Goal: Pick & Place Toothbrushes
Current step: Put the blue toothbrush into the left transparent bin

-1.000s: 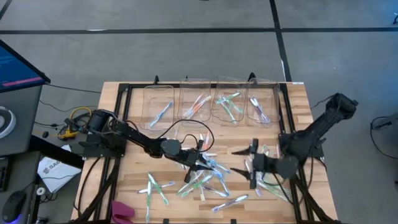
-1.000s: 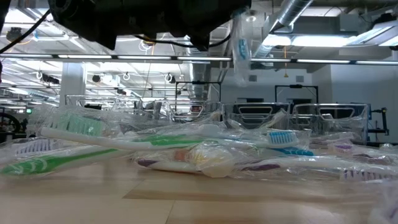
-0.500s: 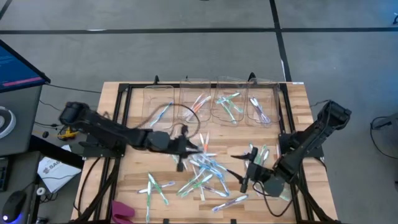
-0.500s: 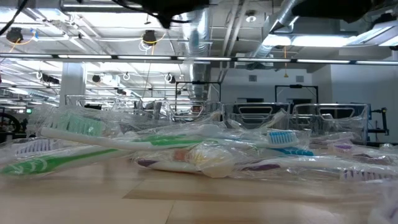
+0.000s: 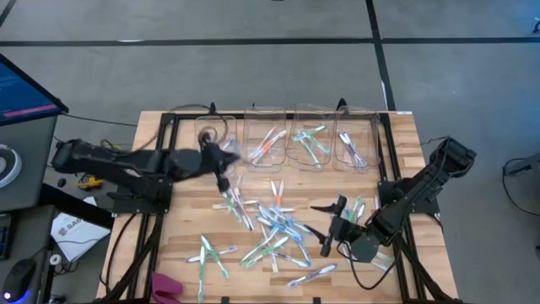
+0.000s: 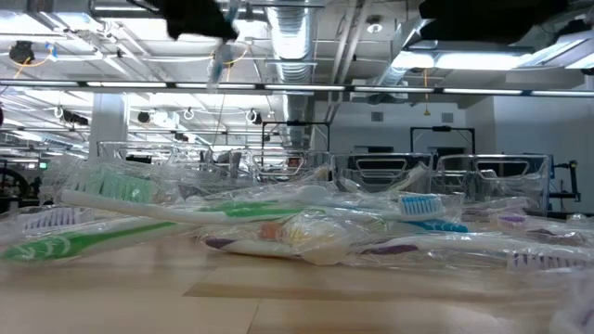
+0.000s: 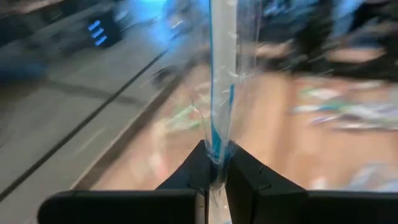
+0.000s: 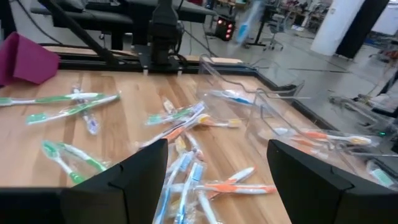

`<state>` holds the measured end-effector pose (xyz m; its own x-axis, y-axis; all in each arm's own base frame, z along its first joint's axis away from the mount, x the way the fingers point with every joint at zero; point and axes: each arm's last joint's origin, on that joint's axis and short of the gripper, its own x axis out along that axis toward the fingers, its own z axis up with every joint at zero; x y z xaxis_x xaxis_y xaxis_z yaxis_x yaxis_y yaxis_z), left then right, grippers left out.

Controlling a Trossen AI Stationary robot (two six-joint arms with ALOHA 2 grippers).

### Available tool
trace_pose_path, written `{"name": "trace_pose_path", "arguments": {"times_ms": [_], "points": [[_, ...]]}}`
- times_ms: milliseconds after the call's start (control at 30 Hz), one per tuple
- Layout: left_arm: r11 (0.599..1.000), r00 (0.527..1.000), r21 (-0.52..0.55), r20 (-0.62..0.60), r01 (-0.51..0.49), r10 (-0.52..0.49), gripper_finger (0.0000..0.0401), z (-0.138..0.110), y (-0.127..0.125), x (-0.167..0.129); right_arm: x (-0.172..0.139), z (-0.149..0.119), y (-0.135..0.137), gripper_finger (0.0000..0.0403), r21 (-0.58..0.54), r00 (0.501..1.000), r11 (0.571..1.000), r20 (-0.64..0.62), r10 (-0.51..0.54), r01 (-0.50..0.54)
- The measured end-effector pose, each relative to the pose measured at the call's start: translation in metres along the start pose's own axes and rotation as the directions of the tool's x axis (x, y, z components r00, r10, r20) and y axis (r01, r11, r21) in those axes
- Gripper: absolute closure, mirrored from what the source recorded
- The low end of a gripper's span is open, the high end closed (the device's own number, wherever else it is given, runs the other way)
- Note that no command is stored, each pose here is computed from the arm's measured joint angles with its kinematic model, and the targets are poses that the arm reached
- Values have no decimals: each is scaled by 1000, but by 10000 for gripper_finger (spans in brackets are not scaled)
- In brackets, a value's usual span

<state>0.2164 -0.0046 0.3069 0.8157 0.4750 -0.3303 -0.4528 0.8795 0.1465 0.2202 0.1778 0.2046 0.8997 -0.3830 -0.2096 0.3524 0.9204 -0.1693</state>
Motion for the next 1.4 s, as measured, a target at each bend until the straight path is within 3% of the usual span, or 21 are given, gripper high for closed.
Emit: {"name": "trace_pose_path", "arguments": {"times_ms": [200, 400, 467, 933, 1400], "points": [[974, 961, -29, -170, -224, 216, 384, -13, 54, 4, 2, 0, -1, 134, 4, 1000, 1000, -10, 17, -17], [984, 935, -94, -337, -153, 113, 384, -29, 81, 16, 2, 0, -1, 134, 2, 1000, 1000, -10, 17, -17], [979, 916, -96, -379, -178, 129, 384, -34, 87, 21, 3, 0, -1, 134, 1, 1000, 1000, -12, 12, -12], [972, 766, -35, -622, -231, 160, 351, -68, 95, 62, 7, -6, -6, 134, 9, 999, 1000, -50, -14, 14], [962, 751, -62, -639, -267, 167, 324, -72, 94, 66, 7, -7, -6, 134, 22, 998, 1000, -55, -15, 16]]}}
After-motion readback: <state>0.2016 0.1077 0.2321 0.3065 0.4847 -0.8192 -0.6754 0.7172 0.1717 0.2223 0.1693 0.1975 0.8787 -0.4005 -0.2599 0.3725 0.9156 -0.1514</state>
